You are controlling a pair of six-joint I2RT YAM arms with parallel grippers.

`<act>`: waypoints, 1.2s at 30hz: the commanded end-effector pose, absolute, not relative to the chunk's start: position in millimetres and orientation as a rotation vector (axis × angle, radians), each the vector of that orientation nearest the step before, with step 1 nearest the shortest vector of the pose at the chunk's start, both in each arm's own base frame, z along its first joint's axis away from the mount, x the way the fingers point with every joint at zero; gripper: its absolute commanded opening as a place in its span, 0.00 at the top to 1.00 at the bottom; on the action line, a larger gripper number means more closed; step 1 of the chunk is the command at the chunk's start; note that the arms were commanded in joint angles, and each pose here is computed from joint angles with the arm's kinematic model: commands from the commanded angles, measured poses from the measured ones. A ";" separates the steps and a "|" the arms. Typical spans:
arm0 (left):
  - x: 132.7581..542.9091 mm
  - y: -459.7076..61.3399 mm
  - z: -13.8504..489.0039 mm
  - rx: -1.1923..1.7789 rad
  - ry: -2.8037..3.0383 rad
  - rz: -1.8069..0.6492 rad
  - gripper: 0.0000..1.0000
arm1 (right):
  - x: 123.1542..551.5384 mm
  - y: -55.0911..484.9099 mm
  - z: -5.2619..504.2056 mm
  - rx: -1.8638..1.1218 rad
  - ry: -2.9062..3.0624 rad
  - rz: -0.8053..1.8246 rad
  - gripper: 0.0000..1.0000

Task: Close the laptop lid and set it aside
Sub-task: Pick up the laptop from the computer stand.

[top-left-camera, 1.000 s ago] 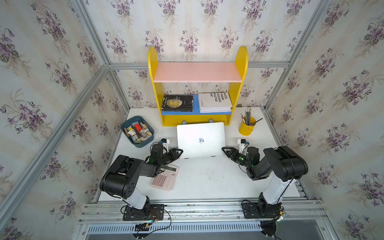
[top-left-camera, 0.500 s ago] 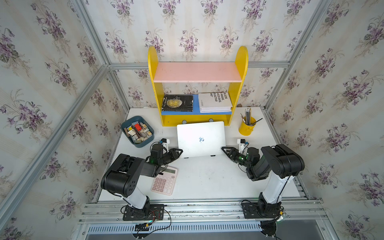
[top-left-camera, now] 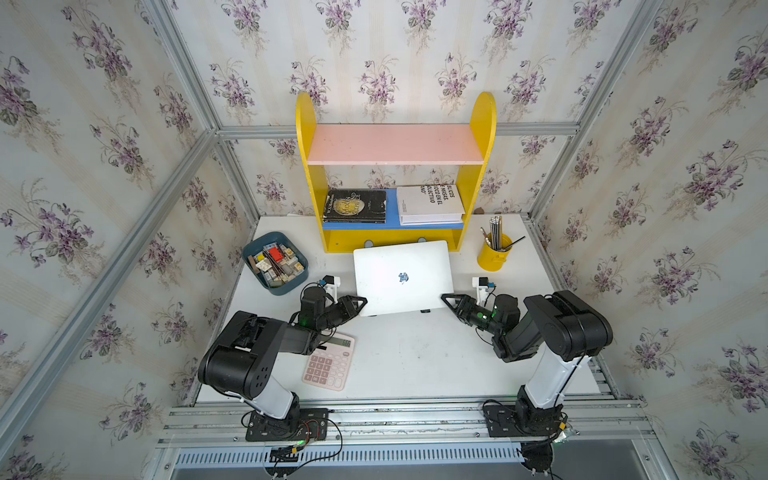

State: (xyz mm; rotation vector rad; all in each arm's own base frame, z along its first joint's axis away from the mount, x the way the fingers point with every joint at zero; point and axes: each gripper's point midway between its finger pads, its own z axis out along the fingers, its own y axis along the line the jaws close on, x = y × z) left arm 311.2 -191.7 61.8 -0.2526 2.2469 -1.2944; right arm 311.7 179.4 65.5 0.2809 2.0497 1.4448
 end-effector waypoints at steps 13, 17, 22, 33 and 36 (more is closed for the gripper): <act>308.5 -199.5 81.0 -0.198 2.180 -1.383 0.59 | 303.6 185.8 98.1 0.186 1.945 1.524 0.59; 307.5 -199.9 83.6 -0.198 2.175 -1.392 0.58 | 300.4 186.1 103.6 0.177 1.930 1.538 0.64; 305.8 -200.2 89.2 -0.192 2.167 -1.402 0.58 | 297.0 186.4 109.1 0.172 1.913 1.558 0.75; 299.2 -198.5 109.1 -0.167 2.140 -1.402 0.58 | 292.2 188.1 118.5 0.169 1.873 1.616 0.91; 297.7 -197.6 118.0 -0.152 2.123 -1.396 0.58 | 290.7 187.6 119.9 0.181 1.862 1.633 0.91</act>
